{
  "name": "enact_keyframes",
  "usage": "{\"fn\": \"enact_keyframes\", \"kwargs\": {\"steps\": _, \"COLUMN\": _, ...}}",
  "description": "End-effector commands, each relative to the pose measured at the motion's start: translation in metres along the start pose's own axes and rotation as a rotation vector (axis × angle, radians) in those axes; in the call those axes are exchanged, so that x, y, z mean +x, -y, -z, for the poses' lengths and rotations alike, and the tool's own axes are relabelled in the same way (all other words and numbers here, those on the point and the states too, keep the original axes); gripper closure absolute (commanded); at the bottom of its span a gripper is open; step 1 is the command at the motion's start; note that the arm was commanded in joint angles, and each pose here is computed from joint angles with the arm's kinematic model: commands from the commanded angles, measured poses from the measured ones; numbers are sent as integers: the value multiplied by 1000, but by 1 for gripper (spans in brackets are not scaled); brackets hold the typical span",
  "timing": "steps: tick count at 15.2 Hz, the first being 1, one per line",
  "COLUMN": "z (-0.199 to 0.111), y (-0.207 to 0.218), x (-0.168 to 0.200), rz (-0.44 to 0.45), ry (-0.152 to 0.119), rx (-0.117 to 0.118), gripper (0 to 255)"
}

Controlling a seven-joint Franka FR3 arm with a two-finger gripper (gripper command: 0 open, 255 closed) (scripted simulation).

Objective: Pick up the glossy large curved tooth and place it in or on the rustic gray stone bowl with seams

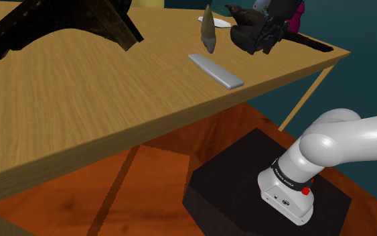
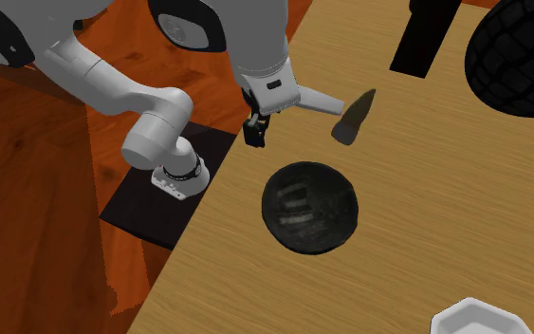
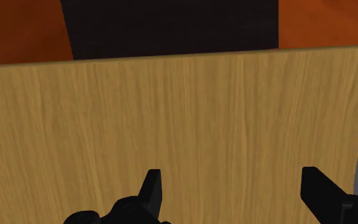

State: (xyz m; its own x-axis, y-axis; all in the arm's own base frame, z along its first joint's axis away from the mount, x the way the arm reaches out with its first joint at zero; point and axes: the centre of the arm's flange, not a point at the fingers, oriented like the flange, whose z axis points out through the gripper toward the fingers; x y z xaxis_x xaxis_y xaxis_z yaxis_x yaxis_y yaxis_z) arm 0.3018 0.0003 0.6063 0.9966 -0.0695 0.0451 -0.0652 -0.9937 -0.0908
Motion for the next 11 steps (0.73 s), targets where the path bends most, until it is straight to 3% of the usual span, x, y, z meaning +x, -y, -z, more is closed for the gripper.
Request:
{"fn": "enact_keyframes", "kwargs": {"steps": 1, "z": 0, "y": 0, "x": 0, "rz": 0, "ry": 0, "rx": 0, "gripper": 0}}
{"fn": "enact_keyframes", "kwargs": {"steps": 11, "z": 42, "y": 66, "x": 105, "rz": 57, "ry": -30, "rx": -35, "gripper": 0}}
